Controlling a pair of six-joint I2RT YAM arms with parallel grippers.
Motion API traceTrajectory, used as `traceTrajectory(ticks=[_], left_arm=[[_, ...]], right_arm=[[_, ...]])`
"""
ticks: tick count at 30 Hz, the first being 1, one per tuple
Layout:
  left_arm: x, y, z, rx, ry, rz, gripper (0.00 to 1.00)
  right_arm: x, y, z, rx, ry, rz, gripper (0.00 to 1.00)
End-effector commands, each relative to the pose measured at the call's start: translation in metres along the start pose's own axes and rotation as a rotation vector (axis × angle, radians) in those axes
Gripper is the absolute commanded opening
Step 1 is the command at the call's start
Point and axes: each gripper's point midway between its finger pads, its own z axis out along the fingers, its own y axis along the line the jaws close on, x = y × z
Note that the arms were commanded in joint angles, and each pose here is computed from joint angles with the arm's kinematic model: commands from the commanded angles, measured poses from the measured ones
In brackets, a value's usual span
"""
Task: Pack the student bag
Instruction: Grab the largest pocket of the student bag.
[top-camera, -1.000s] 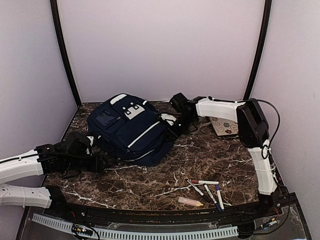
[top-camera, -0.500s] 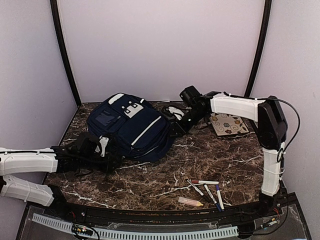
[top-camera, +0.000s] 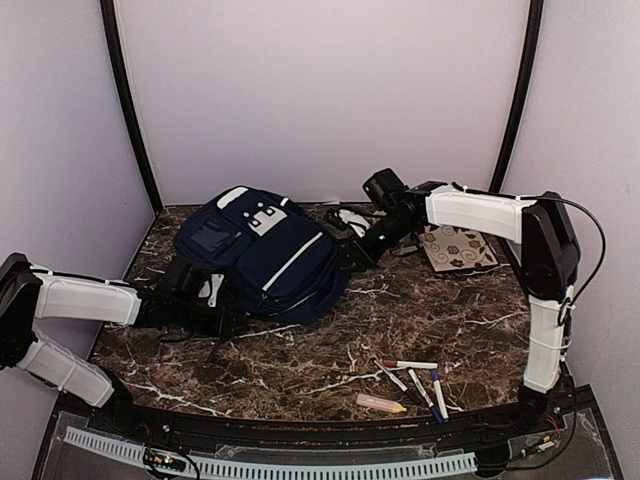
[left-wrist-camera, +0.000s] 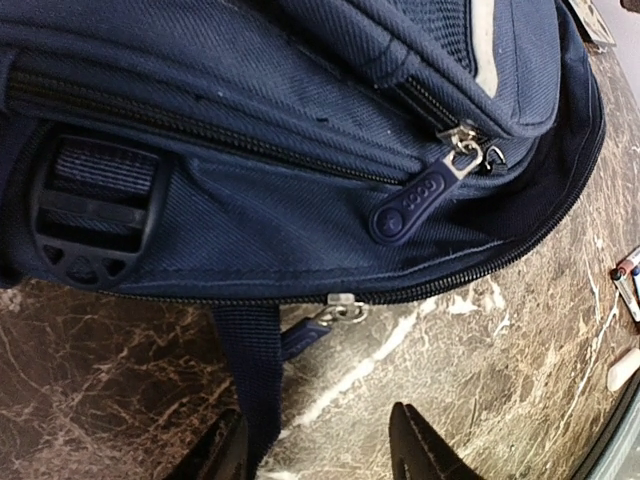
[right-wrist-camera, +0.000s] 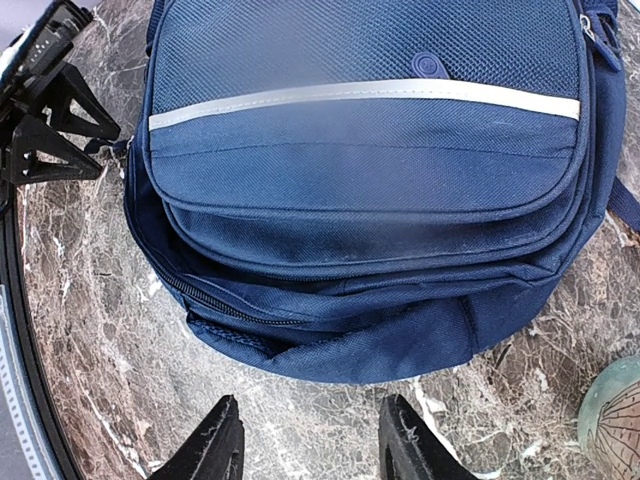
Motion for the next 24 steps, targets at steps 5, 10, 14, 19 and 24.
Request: traceTrajectory(ticks=[5,10,14,19,24], left_arm=[[-0.019,-0.01,-0.003,0.046,-0.02,-0.003,0.44],[-0.044,-0.02,-0.036,0.053,-0.137,0.021,0.49],[-0.031,-0.055,-0.033,0.241,-0.014,0.043,0.5],[-0.006,-0.056,-0.016,0.255,0.083,0.045,0.48],[0.011,-0.041,-0.004,0.202,0.131,0.038,0.5]], right_arm=[[0.002,-0.002,0.005,-0.008,-0.002,-0.01,0.47],[0.0,-0.002,0.003,-0.003,-0.008,-0.014,0.47],[-0.002,-0.002,0.004,-0.008,-0.009,-0.012,0.47],[0.001,-0.001,0.007,-0.021,-0.002,-0.008,0.46],[0.003,-0.001,0.007,-0.019,-0.001,-0.007,0.45]])
